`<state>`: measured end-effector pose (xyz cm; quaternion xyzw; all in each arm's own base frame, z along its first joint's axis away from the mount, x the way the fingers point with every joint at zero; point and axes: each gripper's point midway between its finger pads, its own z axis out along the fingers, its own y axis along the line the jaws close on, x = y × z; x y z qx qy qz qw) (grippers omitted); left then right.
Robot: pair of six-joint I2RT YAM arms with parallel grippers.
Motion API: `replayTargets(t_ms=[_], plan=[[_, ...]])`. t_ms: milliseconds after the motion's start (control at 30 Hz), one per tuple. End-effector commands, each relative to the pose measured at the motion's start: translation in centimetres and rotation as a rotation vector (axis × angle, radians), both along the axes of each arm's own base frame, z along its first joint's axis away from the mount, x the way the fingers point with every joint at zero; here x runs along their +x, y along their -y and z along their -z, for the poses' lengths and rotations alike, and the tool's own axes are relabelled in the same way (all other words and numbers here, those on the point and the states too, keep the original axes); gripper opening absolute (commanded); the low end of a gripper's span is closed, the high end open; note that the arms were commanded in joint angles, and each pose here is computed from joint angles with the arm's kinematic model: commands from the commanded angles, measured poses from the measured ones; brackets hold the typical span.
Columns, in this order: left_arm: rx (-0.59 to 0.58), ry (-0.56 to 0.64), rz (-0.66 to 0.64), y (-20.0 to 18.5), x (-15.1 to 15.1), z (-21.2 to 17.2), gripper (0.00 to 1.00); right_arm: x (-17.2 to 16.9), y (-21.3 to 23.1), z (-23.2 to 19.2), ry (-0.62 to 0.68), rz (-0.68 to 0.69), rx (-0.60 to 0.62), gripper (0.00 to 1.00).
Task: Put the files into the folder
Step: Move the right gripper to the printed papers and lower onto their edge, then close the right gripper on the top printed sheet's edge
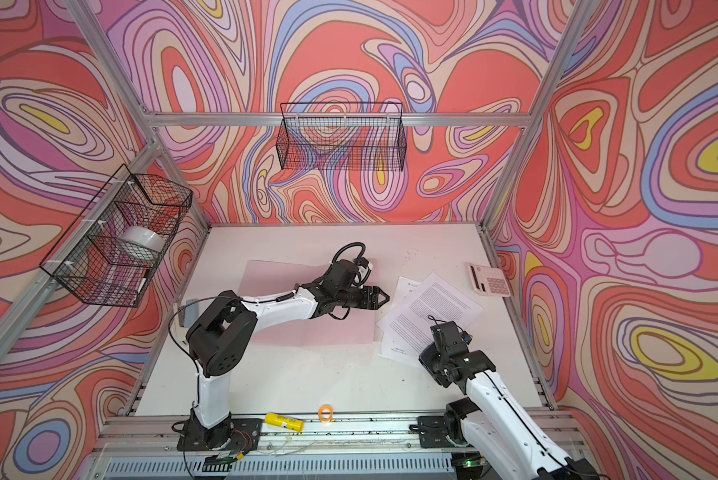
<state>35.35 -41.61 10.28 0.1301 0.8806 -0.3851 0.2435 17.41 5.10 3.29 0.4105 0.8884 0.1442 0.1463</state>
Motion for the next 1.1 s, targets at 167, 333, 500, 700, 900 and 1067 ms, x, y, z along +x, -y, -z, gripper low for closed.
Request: replayTargets(t_ms=[167,333,500,700,900,1067], plan=[[-0.01,0.01,-0.013,-0.1,1.1,-0.2,0.75,0.6,-0.1,0.0,0.01,-0.017,-0.004,0.43],[-0.01,0.007,-0.02,-0.3,1.4,0.0,0.75,1.1,-0.6,0.6,0.007,-0.023,0.018,0.42],[-0.003,0.002,-0.025,-0.7,1.5,0.1,0.74,0.8,-0.9,1.8,-0.013,-0.014,0.04,0.4],[0.003,0.001,-0.026,-0.8,1.6,0.2,0.74,0.8,-0.5,0.9,0.026,0.006,0.033,0.34],[0.01,-0.008,-0.026,-0.9,1.6,0.6,0.74,0.6,-0.3,0.9,0.043,0.028,0.036,0.21],[0.01,-0.01,-0.026,-0.9,1.7,0.7,0.74,0.7,-0.2,1.1,0.051,0.033,0.037,0.1]])
